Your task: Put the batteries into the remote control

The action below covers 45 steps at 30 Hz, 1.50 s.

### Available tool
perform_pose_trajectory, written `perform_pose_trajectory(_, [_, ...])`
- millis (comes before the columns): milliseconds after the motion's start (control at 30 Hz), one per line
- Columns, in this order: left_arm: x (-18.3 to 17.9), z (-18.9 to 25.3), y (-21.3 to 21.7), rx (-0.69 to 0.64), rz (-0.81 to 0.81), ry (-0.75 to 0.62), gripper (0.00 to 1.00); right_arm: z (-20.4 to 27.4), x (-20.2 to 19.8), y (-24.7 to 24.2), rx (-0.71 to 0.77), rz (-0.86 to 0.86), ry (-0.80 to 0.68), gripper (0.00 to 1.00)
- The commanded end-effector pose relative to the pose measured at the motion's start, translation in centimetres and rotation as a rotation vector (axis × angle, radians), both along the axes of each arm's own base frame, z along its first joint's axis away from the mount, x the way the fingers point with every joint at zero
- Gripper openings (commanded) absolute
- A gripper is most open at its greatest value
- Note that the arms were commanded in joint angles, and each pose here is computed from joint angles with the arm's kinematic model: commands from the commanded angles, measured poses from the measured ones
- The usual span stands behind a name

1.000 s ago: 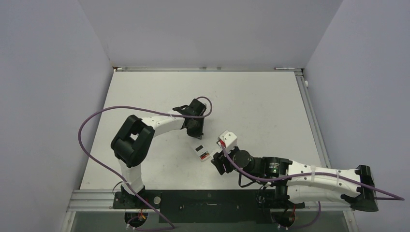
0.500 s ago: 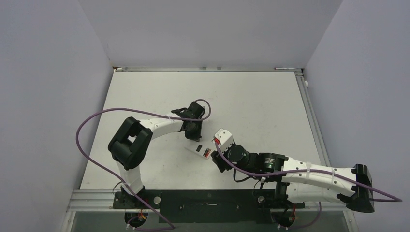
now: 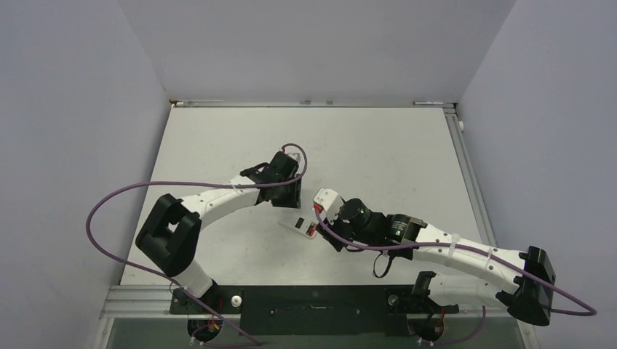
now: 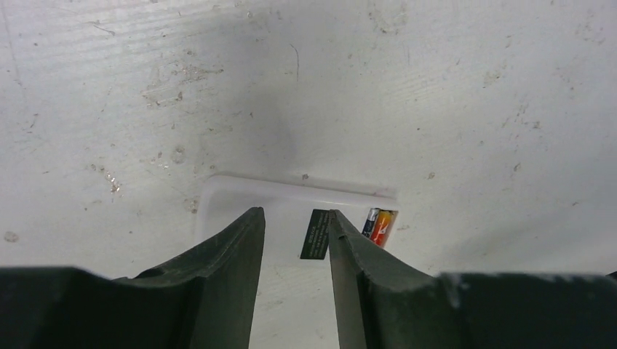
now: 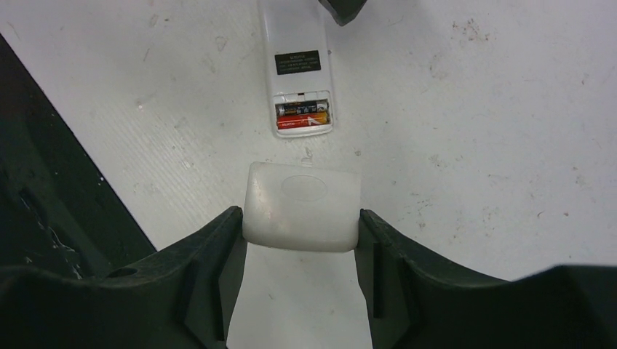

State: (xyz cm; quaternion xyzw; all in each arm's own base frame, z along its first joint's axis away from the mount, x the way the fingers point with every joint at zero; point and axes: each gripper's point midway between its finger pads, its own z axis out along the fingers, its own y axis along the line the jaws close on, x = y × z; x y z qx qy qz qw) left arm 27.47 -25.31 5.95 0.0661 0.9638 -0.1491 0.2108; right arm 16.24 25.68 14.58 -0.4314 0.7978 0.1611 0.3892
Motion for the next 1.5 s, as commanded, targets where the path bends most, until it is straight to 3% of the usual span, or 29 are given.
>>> perform_pose_trajectory(0, [0.6,3.6,0.2,-0.067,0.047,-0.109,0.36,1.3,0.4,0.8,-0.012,0.129,-0.039,0.18])
perform_pose_trajectory(567, [-3.1,13.8,7.7,-0.306,0.154,-0.35,0.48,-1.1,1.5,1.4,-0.155,0.276,0.036,0.21])
perform_pose_trajectory(900, [-5.1,16.5,9.7,-0.305,0.096,-0.452,0.51,-3.4,1.8,2.2,-0.198,0.371,0.046,0.21])
perform_pose_trajectory(1467, [-5.7,17.5,10.1,-0.305,0.047,-0.515,0.54,-5.8,3.8,4.1,-0.206,0.274,0.071,0.18])
